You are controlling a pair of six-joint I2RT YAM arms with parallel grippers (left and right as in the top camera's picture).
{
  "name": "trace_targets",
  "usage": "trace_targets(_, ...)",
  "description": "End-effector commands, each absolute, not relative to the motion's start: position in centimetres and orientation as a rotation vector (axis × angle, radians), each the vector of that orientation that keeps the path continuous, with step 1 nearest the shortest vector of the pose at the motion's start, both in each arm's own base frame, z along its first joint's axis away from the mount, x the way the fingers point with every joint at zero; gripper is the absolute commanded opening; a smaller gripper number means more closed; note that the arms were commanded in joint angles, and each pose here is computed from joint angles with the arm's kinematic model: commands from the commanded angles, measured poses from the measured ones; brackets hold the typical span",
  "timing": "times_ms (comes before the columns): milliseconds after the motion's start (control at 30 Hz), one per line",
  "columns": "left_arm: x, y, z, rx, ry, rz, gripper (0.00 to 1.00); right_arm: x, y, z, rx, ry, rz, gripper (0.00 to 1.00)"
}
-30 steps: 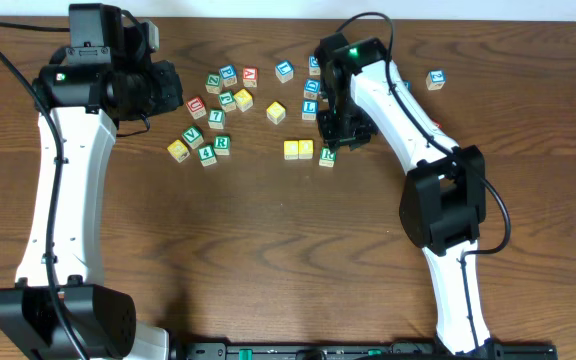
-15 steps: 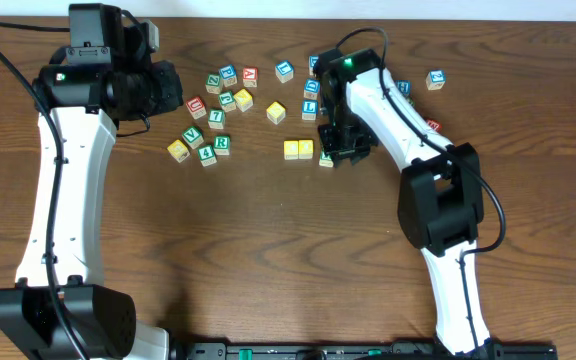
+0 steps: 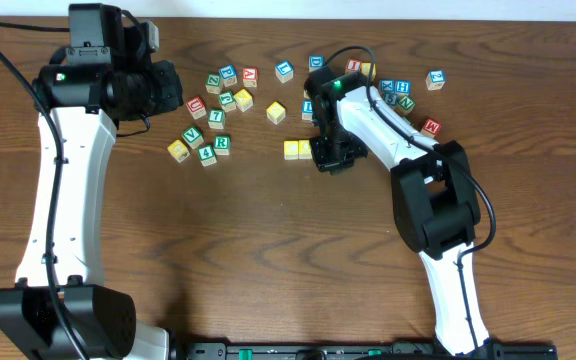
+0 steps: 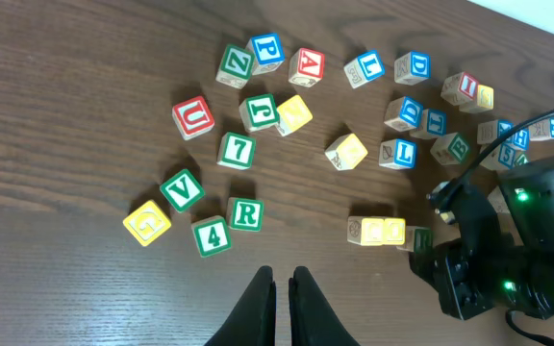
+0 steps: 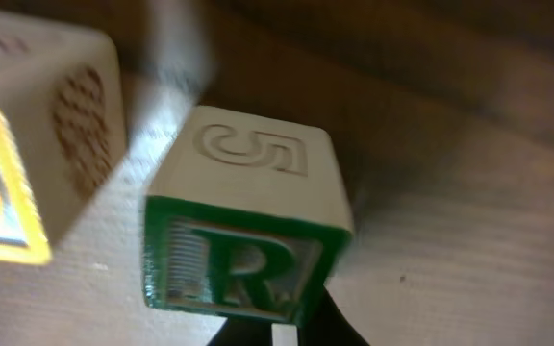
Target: Spell out CORL
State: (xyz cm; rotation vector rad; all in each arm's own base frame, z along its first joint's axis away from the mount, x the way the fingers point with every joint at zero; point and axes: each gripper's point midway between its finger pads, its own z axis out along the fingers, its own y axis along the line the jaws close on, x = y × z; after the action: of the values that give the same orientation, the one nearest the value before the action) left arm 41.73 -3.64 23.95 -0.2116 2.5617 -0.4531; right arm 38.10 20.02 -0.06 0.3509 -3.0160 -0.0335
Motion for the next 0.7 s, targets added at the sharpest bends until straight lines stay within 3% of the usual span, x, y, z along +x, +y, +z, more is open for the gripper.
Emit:
trace_targets(0,41.7,-3.5,24.9,-0.180,2.536,-0.433,0.08,37.9,20.2,-1.1,0.353,-3.018,-0.031,0.04)
trace_targets(667,41.8,-3.5,25.0,-0.179,2.532,-0.433,0.08,39.2,21.6,0.0,0.453,-3.047,-0.136,0.01)
